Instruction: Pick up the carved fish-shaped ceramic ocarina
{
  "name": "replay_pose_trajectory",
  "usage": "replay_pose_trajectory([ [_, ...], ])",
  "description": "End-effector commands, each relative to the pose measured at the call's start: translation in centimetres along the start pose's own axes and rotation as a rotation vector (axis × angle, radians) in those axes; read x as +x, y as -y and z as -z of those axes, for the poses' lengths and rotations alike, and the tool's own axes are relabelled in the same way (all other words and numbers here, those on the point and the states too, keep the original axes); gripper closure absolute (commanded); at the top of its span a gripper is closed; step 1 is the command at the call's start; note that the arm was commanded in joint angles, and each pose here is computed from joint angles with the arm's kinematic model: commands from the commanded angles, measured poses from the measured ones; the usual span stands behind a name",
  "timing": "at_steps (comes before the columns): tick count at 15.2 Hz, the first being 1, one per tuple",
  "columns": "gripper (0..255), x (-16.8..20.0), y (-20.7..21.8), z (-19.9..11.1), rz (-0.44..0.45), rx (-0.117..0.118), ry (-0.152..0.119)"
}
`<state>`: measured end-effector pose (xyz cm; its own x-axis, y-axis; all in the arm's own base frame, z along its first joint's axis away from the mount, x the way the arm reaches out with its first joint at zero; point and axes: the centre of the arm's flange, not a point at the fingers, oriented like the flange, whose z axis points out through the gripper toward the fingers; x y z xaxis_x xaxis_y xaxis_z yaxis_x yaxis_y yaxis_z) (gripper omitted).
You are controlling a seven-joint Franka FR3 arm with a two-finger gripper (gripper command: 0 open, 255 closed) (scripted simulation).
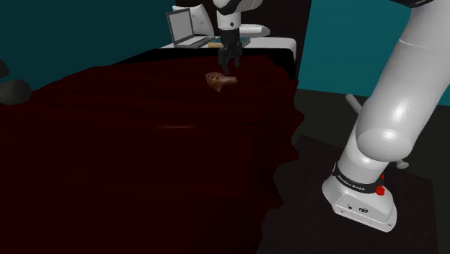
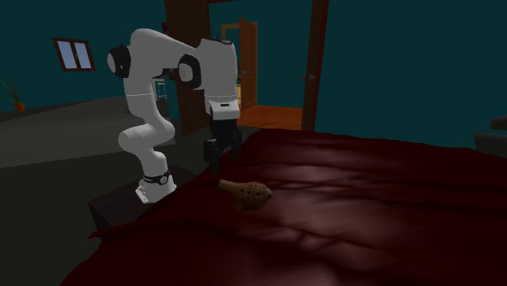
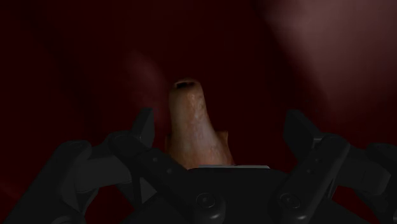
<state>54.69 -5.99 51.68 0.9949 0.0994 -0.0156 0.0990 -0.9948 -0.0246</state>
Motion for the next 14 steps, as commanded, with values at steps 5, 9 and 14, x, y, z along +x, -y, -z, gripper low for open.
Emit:
replay_pose_trajectory([
  [5,0,5.5,-1.0,-2.0,0.065,-0.021,0.021],
  [9,0,5.5,-1.1,-4.2,0.065,-0.021,0.021],
  [14,255,5.5,-1.0,-5.5,0.065,-0.022,0.021],
])
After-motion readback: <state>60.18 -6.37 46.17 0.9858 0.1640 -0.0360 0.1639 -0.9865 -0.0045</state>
